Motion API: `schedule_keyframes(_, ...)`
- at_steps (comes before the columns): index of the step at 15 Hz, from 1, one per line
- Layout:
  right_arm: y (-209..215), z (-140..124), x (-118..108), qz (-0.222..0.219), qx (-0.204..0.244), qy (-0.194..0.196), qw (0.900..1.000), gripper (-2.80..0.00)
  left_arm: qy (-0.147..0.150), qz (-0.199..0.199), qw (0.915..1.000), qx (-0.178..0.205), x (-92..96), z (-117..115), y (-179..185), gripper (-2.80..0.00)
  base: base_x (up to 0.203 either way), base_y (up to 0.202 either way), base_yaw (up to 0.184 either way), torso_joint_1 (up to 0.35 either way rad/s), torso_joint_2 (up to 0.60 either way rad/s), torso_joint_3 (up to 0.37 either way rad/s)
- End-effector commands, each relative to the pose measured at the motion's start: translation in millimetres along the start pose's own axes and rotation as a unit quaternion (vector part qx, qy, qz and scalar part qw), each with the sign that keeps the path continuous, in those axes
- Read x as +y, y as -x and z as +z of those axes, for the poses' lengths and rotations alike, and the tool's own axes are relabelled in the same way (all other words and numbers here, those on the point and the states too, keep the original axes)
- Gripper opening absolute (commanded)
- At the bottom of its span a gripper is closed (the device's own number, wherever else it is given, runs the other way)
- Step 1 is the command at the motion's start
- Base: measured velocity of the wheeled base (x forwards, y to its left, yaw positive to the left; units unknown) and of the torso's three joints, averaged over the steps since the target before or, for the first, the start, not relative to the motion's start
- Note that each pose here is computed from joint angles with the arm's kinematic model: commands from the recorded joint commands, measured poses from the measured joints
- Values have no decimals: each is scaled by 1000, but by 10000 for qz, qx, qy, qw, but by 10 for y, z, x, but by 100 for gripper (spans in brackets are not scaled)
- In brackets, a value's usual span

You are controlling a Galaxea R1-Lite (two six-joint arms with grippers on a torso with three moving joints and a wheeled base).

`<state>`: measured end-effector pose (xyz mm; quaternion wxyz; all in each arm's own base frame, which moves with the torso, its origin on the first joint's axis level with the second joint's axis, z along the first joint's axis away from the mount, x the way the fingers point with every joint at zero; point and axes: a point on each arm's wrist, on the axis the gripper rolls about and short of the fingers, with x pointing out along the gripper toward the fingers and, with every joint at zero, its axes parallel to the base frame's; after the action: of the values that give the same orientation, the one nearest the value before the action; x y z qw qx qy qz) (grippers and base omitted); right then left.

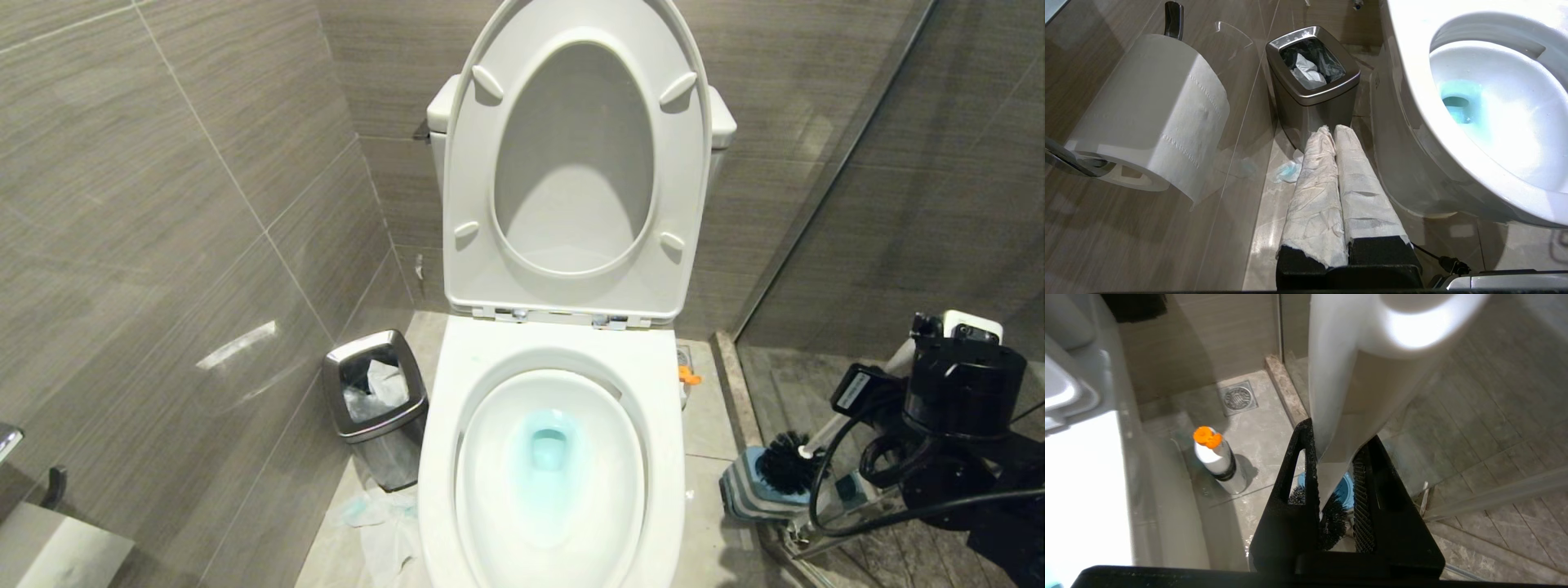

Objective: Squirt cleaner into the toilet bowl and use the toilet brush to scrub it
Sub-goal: Put the toilet brush back

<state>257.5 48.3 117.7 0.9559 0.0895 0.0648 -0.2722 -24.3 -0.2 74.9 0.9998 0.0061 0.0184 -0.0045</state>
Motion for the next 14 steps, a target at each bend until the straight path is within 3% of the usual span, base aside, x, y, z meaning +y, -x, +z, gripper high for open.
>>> schedule_keyframes(1, -161, -192, -72, -301, 212, 177, 9992, -280, 0, -2, 10000, 0, 0, 0, 0, -280, 0, 0, 0, 0, 0, 0)
schedule_keyframes(8, -476, -235, -340, -573, 328, 55, 9978, -280, 1, 5, 10000, 0, 0, 0, 0, -280, 0, 0, 0, 0, 0, 0)
schedule_keyframes(14, -667, -258, -258, -507, 262, 136, 9983, -280, 1, 5, 10000, 0, 0, 0, 0, -280, 0, 0, 0, 0, 0, 0)
